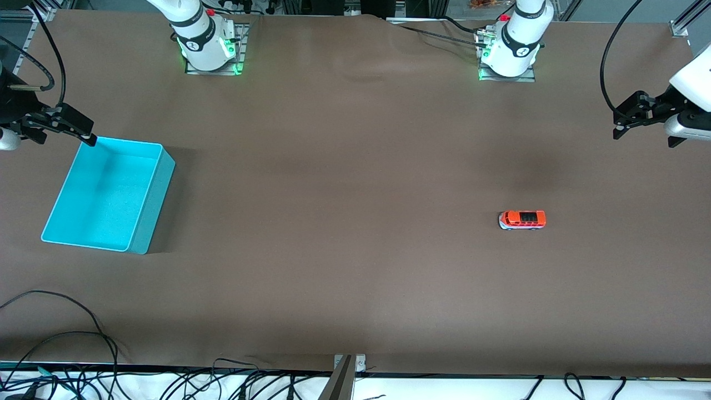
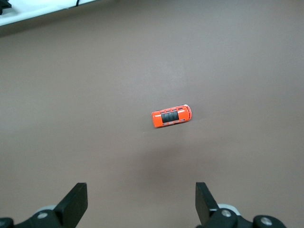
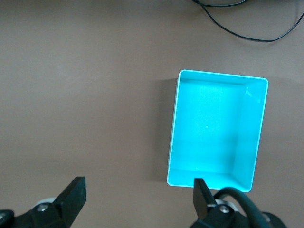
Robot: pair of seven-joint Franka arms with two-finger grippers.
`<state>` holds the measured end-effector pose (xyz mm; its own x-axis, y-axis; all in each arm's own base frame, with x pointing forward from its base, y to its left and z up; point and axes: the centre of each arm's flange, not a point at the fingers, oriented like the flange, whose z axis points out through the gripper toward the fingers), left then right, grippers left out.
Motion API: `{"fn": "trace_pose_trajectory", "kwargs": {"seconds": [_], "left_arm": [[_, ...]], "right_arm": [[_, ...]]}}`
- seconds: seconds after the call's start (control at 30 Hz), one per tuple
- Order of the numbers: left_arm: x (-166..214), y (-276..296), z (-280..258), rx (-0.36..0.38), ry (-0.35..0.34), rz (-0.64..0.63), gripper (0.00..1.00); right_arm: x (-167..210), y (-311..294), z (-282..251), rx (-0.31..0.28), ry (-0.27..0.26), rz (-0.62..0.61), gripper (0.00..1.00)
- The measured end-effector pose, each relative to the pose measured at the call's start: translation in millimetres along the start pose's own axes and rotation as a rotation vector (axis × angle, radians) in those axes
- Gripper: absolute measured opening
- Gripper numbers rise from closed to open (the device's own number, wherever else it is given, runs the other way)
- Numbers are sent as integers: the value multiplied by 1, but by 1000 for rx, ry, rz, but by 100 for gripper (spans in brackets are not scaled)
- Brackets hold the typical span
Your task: Wind up bus and store in blue box
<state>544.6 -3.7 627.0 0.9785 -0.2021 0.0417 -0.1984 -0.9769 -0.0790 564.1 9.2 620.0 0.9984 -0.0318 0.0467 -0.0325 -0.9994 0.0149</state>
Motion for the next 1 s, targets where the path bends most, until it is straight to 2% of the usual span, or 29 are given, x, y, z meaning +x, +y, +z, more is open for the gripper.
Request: {"fn": "trace_pose_trajectory", "kwargs": {"seconds": [0.13, 0.37, 1.0], "left_arm": [[1, 7, -2, -13, 5, 5, 100], [-1, 20, 0, -94, -20, -2, 100], [5, 30, 18, -105, -79, 15, 100]], "right_arm": [[0, 0, 0, 0, 0, 0, 100], [0, 0, 0, 0, 0, 0, 100], [0, 0, 0, 0, 0, 1, 100]]}}
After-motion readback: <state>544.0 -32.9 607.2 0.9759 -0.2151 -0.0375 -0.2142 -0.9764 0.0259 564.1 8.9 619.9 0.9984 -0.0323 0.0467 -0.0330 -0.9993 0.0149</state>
